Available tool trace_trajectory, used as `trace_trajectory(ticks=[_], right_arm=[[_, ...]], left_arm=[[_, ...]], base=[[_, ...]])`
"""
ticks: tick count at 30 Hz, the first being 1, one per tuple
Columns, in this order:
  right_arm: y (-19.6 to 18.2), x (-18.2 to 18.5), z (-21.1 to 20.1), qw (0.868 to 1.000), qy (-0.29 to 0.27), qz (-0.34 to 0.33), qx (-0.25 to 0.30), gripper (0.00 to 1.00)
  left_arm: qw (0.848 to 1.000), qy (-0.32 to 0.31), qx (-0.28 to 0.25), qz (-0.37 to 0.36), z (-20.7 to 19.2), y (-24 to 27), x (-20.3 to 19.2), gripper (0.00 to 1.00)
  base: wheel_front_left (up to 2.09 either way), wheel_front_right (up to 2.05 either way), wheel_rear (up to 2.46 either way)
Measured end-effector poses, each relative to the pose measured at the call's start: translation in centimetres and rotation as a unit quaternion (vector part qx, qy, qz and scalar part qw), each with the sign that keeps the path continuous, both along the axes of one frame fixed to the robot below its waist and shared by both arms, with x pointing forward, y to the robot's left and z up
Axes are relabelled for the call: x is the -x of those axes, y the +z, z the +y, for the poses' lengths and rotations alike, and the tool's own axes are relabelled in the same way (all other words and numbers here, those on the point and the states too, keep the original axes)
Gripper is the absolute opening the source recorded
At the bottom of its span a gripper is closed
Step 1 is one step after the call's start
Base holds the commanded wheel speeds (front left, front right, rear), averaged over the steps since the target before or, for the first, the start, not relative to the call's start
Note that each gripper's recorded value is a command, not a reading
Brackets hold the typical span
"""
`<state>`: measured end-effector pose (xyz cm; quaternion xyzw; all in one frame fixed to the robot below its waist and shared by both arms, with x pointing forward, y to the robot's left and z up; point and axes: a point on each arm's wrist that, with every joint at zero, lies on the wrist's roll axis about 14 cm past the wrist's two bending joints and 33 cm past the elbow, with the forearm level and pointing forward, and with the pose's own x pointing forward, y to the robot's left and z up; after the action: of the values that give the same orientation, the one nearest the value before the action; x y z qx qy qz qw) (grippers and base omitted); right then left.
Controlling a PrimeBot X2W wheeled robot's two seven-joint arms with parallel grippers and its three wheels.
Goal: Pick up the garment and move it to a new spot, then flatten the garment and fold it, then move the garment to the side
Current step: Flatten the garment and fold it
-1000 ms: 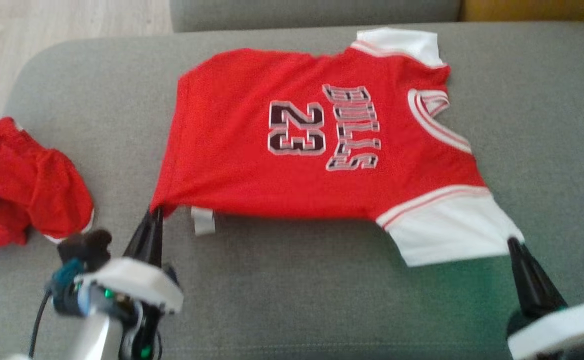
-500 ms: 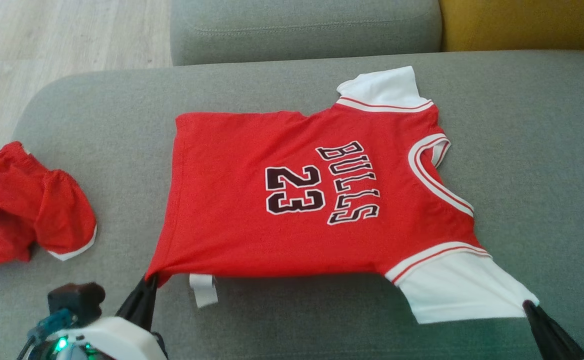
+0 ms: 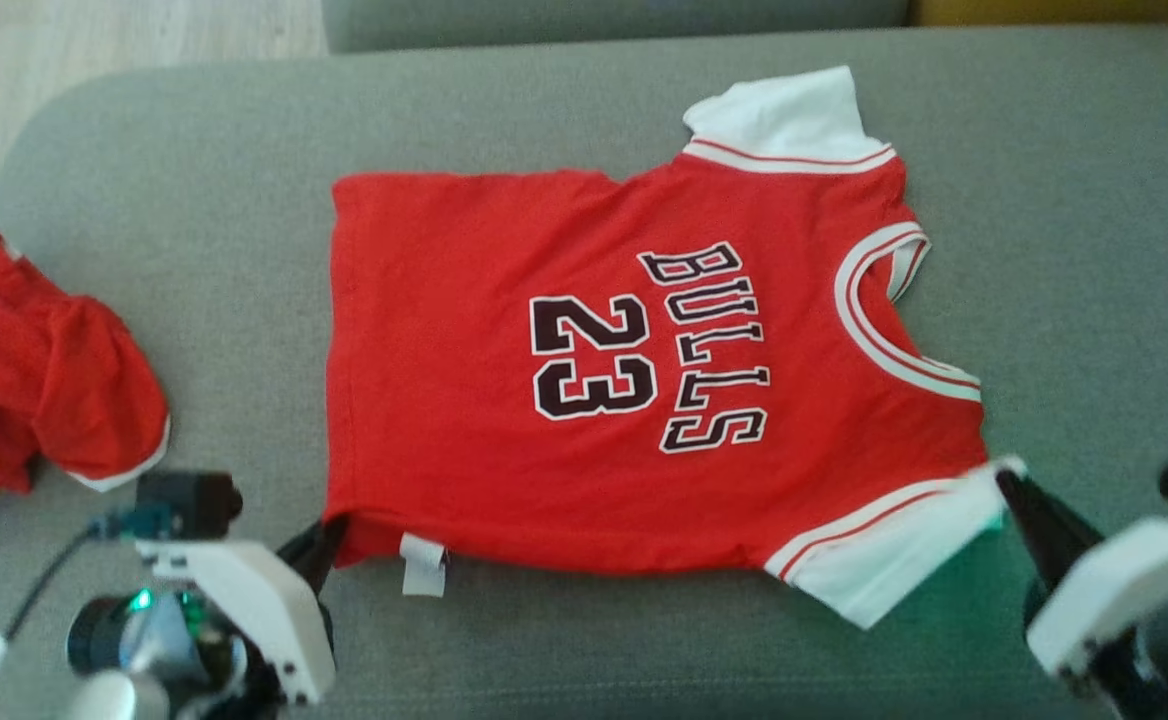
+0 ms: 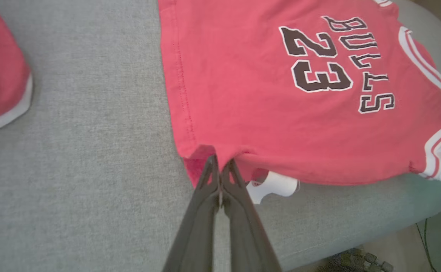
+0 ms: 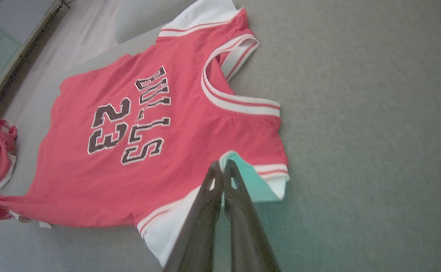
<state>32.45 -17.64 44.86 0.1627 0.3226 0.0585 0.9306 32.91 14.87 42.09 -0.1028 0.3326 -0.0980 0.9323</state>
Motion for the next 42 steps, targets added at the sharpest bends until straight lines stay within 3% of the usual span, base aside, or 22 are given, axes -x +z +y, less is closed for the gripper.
trace_trajectory(ticks=[11,23,24,25,26,27,32,35,42], right_arm=[[-0.6,-8.0,0.4,1.0,0.024,-0.006,0.002,0.0],[-0.4,-13.6,0.9,0.996,0.005,-0.084,-0.03,0.0],[-0.4,-13.9,1.2,0.995,0.003,-0.093,-0.034,0.11],[-0.4,-13.9,1.2,0.995,0.003,-0.093,-0.034,0.93],[-0.8,-14.0,1.4,0.995,0.005,-0.094,-0.036,1.0],[-1.1,-14.1,1.6,0.994,0.004,-0.1,-0.038,1.0],[-0.4,-14.9,1.6,0.985,-0.011,-0.171,-0.034,1.0],[0.9,-14.6,1.0,0.97,-0.012,-0.241,0.009,1.0],[2.2,-12.0,0.3,0.955,-0.006,-0.29,0.058,1.0]], left_arm=[[0.995,-0.036,0.033,0.082,0.0,-2.2,-4.4,0.0],[0.997,-0.001,0.059,0.055,0.8,-2.7,-8.8,0.0],[0.996,0.009,0.069,0.057,0.8,-3.0,-8.9,0.0],[0.996,0.009,0.069,0.057,0.8,-3.0,-8.9,0.25],[0.995,0.019,0.079,0.055,0.8,-3.2,-9.0,0.8],[0.995,0.029,0.083,0.049,0.9,-3.4,-9.1,1.0],[0.992,0.085,0.094,-0.018,1.9,-2.9,-10.6,1.0],[0.985,0.12,0.071,-0.107,2.6,-1.2,-11.4,1.0],[0.959,0.161,0.019,-0.233,3.5,2.1,-9.9,1.0]], base=[[0.0,0.0,0.0],[0.0,0.0,0.0],[0.0,0.0,0.0],[0.0,0.0,0.0],[0.0,0.0,0.0],[0.0,0.0,0.0],[0.0,0.0,0.0],[0.0,0.0,0.0],[0.0,0.0,0.0]])
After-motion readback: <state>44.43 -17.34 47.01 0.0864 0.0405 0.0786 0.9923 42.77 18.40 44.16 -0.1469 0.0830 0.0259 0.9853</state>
